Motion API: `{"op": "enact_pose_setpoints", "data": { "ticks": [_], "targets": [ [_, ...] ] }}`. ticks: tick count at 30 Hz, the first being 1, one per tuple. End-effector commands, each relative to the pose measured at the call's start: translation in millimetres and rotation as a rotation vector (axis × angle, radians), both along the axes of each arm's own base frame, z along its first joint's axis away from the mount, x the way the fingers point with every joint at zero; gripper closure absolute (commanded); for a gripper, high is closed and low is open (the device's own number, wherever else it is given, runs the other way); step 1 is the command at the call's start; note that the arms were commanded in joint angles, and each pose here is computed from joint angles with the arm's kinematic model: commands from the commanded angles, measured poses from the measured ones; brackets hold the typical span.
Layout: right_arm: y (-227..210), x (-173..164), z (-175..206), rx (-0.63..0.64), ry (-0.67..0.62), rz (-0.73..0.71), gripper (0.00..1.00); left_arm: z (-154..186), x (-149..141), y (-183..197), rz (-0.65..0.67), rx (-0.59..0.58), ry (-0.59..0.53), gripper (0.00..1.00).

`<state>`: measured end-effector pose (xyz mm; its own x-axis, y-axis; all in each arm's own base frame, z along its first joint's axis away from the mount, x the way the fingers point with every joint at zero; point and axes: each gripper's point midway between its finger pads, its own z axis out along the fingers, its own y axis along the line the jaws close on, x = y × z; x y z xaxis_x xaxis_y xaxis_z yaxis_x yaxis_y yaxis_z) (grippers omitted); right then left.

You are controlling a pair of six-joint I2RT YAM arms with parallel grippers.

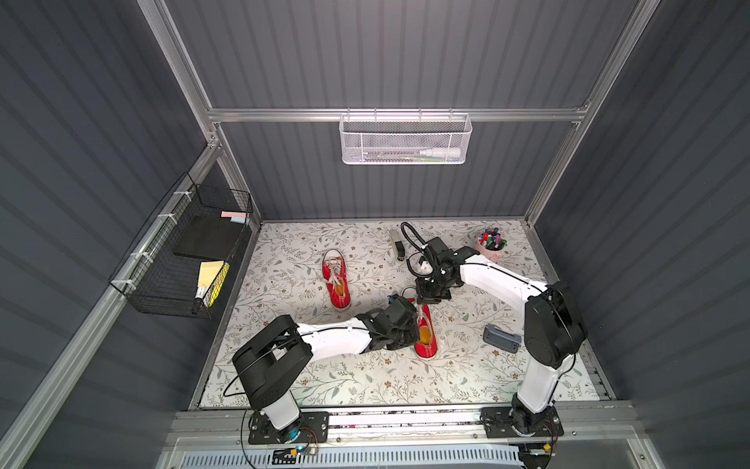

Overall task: Remove the insole from the shoe
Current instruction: Untie the shoelace on the shoe.

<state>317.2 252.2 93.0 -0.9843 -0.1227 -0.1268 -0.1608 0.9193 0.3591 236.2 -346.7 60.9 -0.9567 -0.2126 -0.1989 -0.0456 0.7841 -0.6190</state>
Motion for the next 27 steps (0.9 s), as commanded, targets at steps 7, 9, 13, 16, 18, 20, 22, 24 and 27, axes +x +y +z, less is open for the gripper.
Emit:
{"op": "enact_pose_setpoints", "data": {
  "ticks": [7,9,13,16,18,20,22,24,27],
  "targets": [
    [-2.6,8.8,28.3,0.078,-0.093,-0.039,1.00,4.2,-0.1,16.7,0.050,0.042,-0.014,1.00],
    [-3.7,3.6,37.0,0.126,-0.122,-0.036,1.00,-4.8,-2.0,27.6,0.085,0.083,0.015,1.00],
    [0.4,-10.4,45.7,0.235,-0.172,-0.015,1.00,-14.2,-4.0,38.9,0.140,0.113,0.049,1.00],
    [3.4,-20.7,45.9,0.295,-0.178,-0.001,1.00,-15.9,-3.2,44.3,0.165,0.133,0.054,1.00],
    [7.3,-22.4,46.7,0.333,-0.189,0.005,1.00,-15.7,-2.3,45.5,0.175,0.139,0.057,1.00],
    [8.5,-23.6,43.9,0.347,-0.183,0.001,1.00,-10.4,-0.4,46.9,0.177,0.149,0.045,0.85],
    [8.3,-23.5,40.1,0.342,-0.172,0.002,1.00,7.9,14.1,51.0,0.202,0.163,-0.048,0.71],
    [8.9,-23.9,37.2,0.333,-0.162,0.008,1.00,23.9,18.7,52.4,0.195,0.167,-0.095,0.59],
    [7.4,-23.5,35.3,0.320,-0.159,0.008,1.00,38.3,16.4,48.1,0.114,0.159,-0.135,0.44]
  ]
}}
